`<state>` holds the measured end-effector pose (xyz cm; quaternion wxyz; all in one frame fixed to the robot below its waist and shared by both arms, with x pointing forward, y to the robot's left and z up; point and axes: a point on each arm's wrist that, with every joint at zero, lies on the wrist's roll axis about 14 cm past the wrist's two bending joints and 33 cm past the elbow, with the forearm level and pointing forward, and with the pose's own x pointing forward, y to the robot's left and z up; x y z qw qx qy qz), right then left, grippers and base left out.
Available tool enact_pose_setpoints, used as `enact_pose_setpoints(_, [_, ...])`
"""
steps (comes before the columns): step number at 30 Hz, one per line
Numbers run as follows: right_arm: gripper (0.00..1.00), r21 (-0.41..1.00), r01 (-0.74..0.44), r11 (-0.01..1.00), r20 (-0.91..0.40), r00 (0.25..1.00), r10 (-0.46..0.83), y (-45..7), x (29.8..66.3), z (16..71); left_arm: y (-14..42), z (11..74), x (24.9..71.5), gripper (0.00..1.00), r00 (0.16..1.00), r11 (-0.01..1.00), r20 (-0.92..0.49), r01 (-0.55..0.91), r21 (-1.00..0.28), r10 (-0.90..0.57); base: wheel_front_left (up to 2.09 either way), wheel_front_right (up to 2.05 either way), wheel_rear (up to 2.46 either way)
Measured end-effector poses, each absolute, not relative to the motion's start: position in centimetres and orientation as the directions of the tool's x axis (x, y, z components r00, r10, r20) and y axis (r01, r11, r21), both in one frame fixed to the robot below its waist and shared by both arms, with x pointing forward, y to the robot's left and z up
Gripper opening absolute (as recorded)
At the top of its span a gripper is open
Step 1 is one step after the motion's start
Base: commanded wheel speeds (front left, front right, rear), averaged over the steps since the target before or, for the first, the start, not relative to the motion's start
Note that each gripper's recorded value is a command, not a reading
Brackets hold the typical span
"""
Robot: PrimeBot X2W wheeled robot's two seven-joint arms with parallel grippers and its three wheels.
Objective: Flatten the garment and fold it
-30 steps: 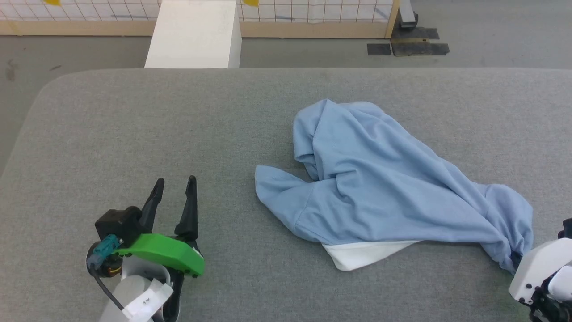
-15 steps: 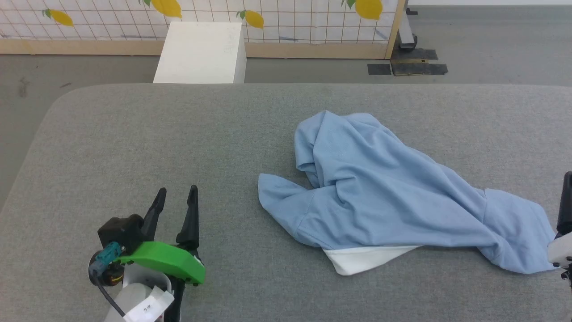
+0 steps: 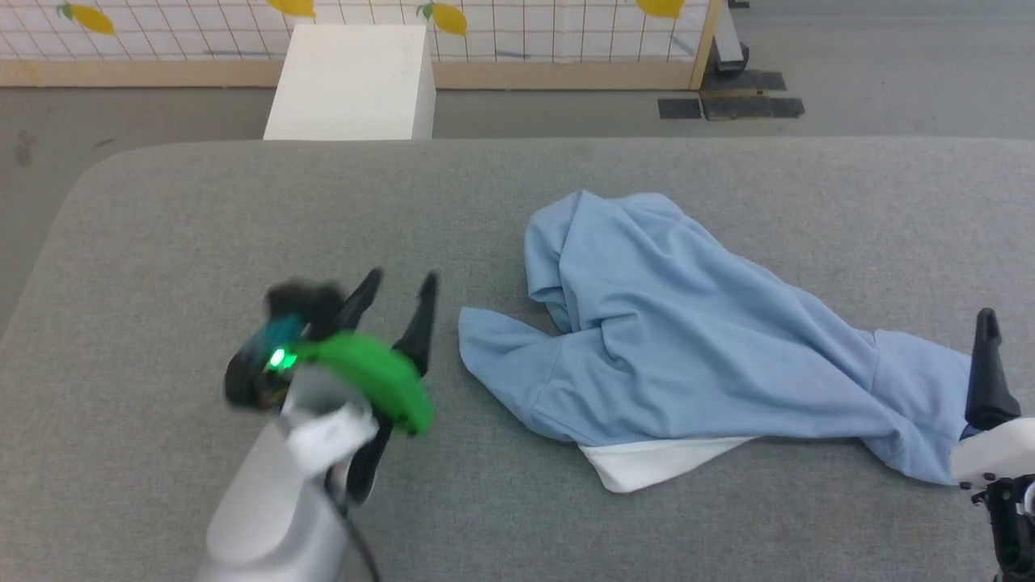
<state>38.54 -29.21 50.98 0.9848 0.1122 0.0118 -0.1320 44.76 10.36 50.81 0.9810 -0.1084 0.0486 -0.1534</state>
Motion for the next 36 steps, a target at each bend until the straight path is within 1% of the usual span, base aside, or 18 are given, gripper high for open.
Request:
enact_pose_setpoints(2, [1.0, 0.216, 0.259, 0.941, -0.067, 0.966, -0.25, -29.0, 38.8, 50.5, 8.7, 50.6, 46.2, 1.0, 0.92, 0.919, -0.145, 0.331, -0.214, -0.365, 0.0, 0.0, 0.0])
enact_pose_setpoints(4, [1.0, 0.216, 0.254, 0.943, -0.074, 0.967, -0.244, -28.8, 39.1, 50.2, 7.7, 49.4, 47.1, 1.0, 0.88, 0.916, -0.265, 0.353, -0.192, -0.395, 0.0, 0.0, 0.0])
enact_pose_setpoints(6, [1.0, 0.215, 0.253, 0.943, -0.074, 0.967, -0.243, -28.7, 39.3, 50.2, 7.1, 46.8, 47.3, 1.0, 0.8, 0.918, -0.45, 0.358, -0.173, -0.397, 0.0, 0.0, 0.0])
enact_pose_setpoints(9, [1.0, 0.207, 0.268, 0.941, -0.08, 0.963, -0.257, -29.3, 39.3, 50.1, 6.7, 44.9, 47.4, 1.0, 0.708, 0.921, -0.599, 0.36, -0.15, -0.375, 0.0, 0.0, 0.0])
enact_pose_setpoints(11, [1.0, 0.204, 0.284, 0.937, -0.092, 0.958, -0.27, -29.7, 39.0, 49.6, 6.2, 44.0, 47.5, 1.0, 0.652, 0.914, -0.661, 0.382, -0.136, -0.37, 0.0, 0.0, 0.0])
enact_pose_setpoints(16, [1.0, 0.189, 0.327, 0.926, -0.126, 0.943, -0.308, -31.0, 38.5, 48.4, 5.7, 40.3, 46.0, 1.0, 0.471, 0.89, -0.824, 0.448, -0.085, -0.315, 0.0, 0.0, 0.0])
enact_pose_setpoints(18, [1.0, 0.184, 0.338, 0.923, -0.129, 0.939, -0.318, -31.3, 38.4, 48.2, 6.0, 39.0, 45.5, 1.0, 0.419, 0.881, -0.86, 0.468, -0.07, -0.291, 0.0, 0.0, 0.0])
enact_pose_setpoints(21, [1.0, 0.179, 0.353, 0.918, -0.133, 0.934, -0.333, -31.8, 38.5, 47.9, 5.8, 38.1, 45.5, 1.0, 0.382, 0.863, -0.882, 0.502, -0.052, -0.276, 0.0, 0.0, 0.0])
enact_pose_setpoints(22, [1.0, 0.176, 0.359, 0.917, -0.141, 0.931, -0.337, -31.9, 38.4, 47.6, 5.7, 37.8, 45.4, 0.98, 0.368, 0.859, -0.89, 0.509, -0.05, -0.27, 0.0, 0.0, 0.0])
enact_pose_setpoints(23, [1.0, 0.175, 0.363, 0.915, -0.149, 0.929, -0.34, -32.0, 38.3, 47.3, 5.5, 37.6, 45.5, 0.36, 0.364, 0.857, -0.891, 0.512, -0.052, -0.272, 0.0, 0.0, 0.0])
enact_pose_setpoints(24, [1.0, 0.174, 0.366, 0.914, -0.153, 0.927, -0.342, -32.0, 38.3, 47.1, 5.4, 37.6, 45.5, 0.0, 0.361, 0.857, -0.89, 0.511, -0.062, -0.28, 0.0, 0.0, 0.0])
enact_pose_setpoints(26, [1.0, 0.173, 0.369, 0.913, -0.161, 0.925, -0.343, -32.1, 38.2, 46.7, 5.1, 37.5, 45.5, 0.0, 0.353, 0.856, -0.885, 0.51, -0.089, -0.302, 0.0, 0.0, 0.0])
enact_pose_setpoints(28, [1.0, 0.175, 0.366, 0.914, -0.171, 0.926, -0.338, -31.9, 38.4, 46.4, 4.8, 37.8, 45.6, 0.0, 0.365, 0.862, -0.87, 0.492, -0.123, -0.332, 0.0, 0.0, 0.0])
enact_pose_setpoints(31, [1.0, 0.181, 0.355, 0.917, -0.171, 0.93, -0.326, -31.4, 38.7, 46.3, 5.0, 38.7, 46.1, 0.0, 0.413, 0.878, -0.83, 0.445, -0.175, -0.374, 0.0, 0.0, 0.0])
enact_pose_setpoints(34, [1.0, 0.189, 0.334, 0.923, -0.168, 0.937, -0.305, -30.7, 39.2, 46.3, 6.1, 40.3, 47.0, 0.0, 0.504, 0.904, -0.768, 0.361, -0.229, -0.396, 0.0, 0.0, 0.0])
enact_pose_setpoints(36, [1.0, 0.196, 0.312, 0.93, -0.16, 0.946, -0.284, -30.0, 39.7, 46.6, 7.8, 42.3, 48.3, 0.0, 0.597, 0.924, -0.706, 0.283, -0.258, -0.38, 0.0, 0.0, 0.0])
